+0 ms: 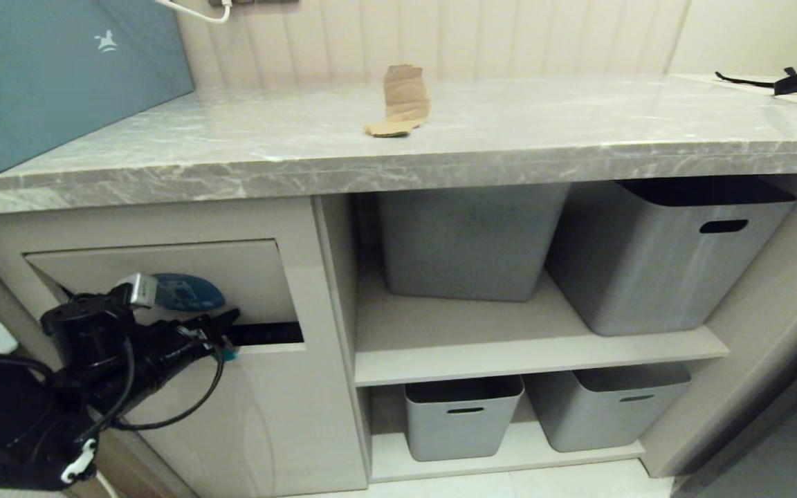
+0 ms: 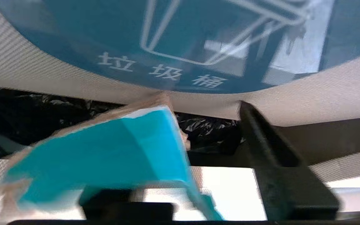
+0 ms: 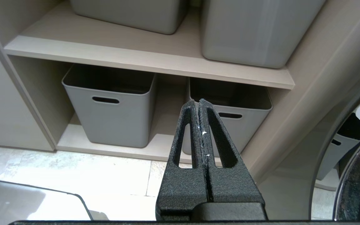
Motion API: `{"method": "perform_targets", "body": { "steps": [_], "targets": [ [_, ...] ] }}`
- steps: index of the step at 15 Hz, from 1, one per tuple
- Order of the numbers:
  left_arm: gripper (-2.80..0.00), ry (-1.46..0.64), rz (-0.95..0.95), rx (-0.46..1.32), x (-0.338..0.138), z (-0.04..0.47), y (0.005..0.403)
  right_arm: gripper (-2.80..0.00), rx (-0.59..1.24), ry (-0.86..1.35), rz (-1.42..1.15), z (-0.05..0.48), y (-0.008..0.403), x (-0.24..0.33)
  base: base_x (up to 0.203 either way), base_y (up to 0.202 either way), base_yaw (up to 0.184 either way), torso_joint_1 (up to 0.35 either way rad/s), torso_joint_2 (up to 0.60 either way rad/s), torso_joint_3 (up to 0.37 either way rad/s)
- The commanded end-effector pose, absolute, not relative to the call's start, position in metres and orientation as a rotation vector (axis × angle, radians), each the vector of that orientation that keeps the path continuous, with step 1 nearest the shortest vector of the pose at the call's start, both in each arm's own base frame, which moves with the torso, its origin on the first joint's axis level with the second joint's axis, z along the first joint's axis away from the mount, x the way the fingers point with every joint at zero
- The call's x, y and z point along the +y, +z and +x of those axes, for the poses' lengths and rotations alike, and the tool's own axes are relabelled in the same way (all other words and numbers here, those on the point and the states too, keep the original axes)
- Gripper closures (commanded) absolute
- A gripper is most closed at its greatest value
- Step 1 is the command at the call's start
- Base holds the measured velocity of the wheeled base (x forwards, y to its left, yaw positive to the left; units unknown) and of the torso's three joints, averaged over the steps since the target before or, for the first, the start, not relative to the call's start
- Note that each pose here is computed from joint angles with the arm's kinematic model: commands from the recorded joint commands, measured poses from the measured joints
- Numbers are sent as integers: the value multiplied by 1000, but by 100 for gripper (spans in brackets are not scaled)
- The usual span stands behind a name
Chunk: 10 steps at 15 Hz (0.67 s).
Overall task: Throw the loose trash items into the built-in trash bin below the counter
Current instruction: Put the garbage in the trash can
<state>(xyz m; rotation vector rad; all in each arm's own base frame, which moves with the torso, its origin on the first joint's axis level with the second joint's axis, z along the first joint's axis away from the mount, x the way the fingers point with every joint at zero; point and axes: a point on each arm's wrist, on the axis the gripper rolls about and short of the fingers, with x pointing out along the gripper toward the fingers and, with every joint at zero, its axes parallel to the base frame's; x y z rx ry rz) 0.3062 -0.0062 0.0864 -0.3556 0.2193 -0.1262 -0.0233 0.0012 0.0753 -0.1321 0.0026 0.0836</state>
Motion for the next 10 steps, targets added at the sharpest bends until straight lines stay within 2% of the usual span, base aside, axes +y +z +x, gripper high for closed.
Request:
{"method": "perform_targets", "body": {
  "steps": [1,10],
  "targets": [
    [-280,-130,-361,202,-6,310,90,0,4,85,-133,-23,75,1,0,0,0,0,0,0],
    [-280,-142,-360,180,-10,327,88,0,4,85,-133,-23,75,1,0,0,0,0,0,0]
  ]
}}
